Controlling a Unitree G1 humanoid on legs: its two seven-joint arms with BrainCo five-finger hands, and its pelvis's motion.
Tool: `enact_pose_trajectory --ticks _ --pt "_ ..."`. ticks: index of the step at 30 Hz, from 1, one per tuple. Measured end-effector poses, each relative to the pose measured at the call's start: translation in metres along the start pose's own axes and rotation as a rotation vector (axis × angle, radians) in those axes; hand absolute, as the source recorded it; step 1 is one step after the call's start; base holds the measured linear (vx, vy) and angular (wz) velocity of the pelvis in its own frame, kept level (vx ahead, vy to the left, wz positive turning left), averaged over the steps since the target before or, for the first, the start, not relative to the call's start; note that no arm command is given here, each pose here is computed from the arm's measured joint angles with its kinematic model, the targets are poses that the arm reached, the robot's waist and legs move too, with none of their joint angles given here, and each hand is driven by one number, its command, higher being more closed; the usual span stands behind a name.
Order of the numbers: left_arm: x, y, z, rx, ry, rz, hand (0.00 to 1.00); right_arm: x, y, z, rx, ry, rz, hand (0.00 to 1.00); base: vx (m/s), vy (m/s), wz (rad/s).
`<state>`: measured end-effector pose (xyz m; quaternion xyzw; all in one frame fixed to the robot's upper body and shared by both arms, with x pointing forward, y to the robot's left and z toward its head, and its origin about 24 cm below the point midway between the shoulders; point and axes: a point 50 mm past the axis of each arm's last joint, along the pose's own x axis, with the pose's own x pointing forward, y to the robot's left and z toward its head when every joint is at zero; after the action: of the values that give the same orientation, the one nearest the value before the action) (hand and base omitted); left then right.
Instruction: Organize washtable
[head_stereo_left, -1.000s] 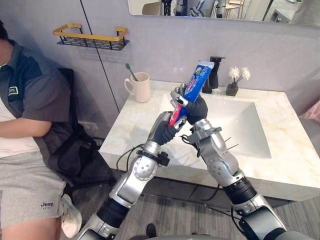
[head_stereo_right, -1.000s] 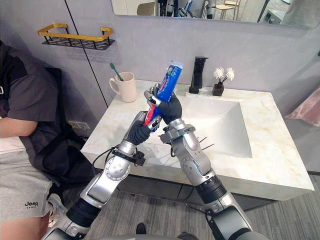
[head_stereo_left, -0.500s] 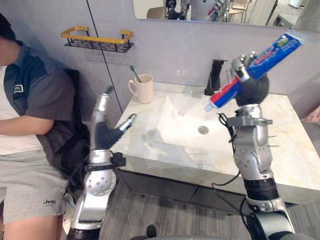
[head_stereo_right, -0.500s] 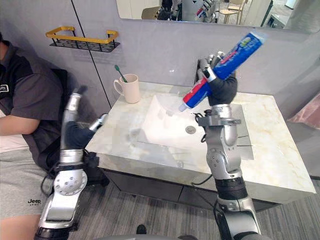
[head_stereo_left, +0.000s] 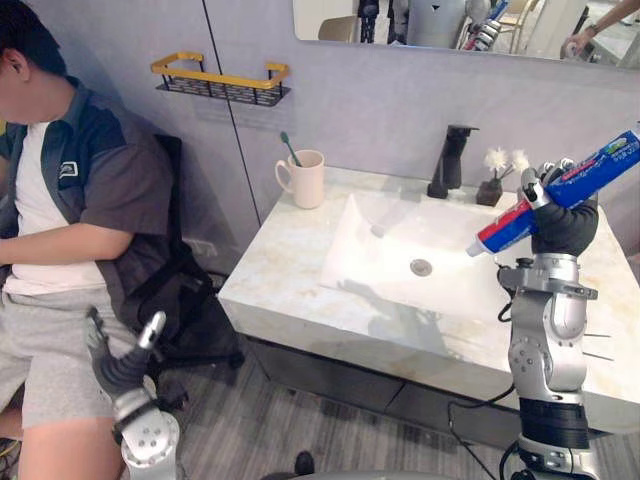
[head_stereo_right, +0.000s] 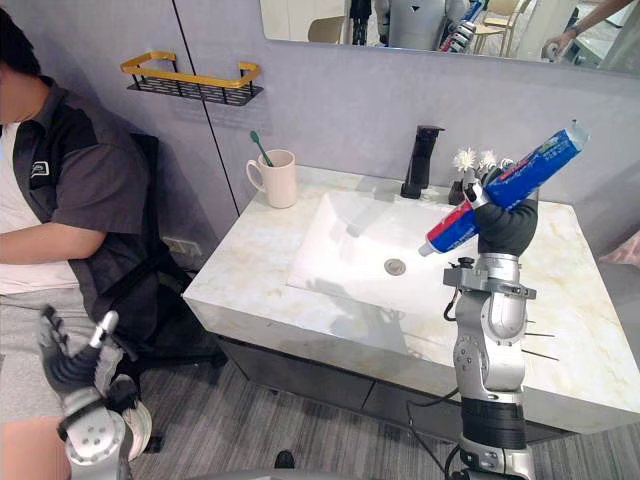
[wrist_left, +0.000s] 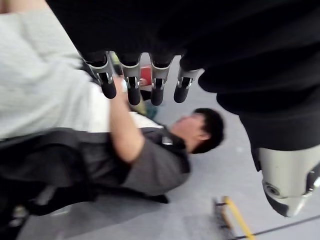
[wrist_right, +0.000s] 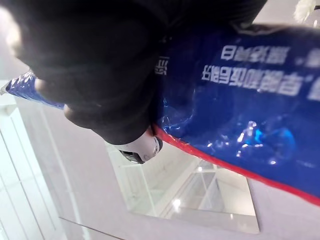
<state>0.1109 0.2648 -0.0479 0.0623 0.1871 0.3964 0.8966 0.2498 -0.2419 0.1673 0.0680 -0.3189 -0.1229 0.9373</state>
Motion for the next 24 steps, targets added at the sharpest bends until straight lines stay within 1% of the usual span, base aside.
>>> enact_pose_trajectory --ticks 1,4,10,13,15,16,19,21,24 --pt "-0.005 0.002 -0.022 0.03 0.104 -0.016 0.0 0.0 -0.003 0.001 -0.028 -0.005 -0.024 1.0 0.02 -0.015 0.13" --pt "-0.016 0.006 -0.05 0.063 0.234 -0.039 0.0 -0.001 -0.006 0.001 -0.073 -0.012 -0.06 1.0 0.01 -0.016 0.11" --pt "-0.029 0.001 -0.073 0.084 0.34 -0.118 0.0 0.005 -0.007 -0.002 -0.134 -0.023 -0.127 1.0 0.01 -0.009 0.09" --pt "-0.034 -0.008 -0.079 0.094 0.364 -0.179 0.0 0.022 -0.001 0.001 -0.132 -0.068 -0.167 1.0 0.0 -0.007 0.13" --pt "-0.035 -0.014 -0.081 0.134 0.369 -0.251 0.0 0.039 0.003 0.006 -0.147 -0.109 -0.195 1.0 0.02 -0.015 0.12" --pt "-0.034 -0.015 -0.082 0.141 0.37 -0.26 0.0 0.043 0.004 0.007 -0.154 -0.119 -0.202 1.0 0.01 -0.019 0.19" --pt "-0.033 -0.02 -0.081 0.163 0.36 -0.295 0.0 0.075 0.012 0.019 -0.176 -0.186 -0.215 1.0 0.01 -0.023 0.24" --pt "-0.032 -0.025 -0.079 0.168 0.348 -0.318 0.0 0.105 0.02 0.042 -0.211 -0.277 -0.229 1.0 0.02 -0.013 0.15" --pt "-0.03 -0.026 -0.079 0.18 0.347 -0.328 0.0 0.13 0.03 0.064 -0.246 -0.352 -0.234 1.0 0.01 -0.025 0.18"
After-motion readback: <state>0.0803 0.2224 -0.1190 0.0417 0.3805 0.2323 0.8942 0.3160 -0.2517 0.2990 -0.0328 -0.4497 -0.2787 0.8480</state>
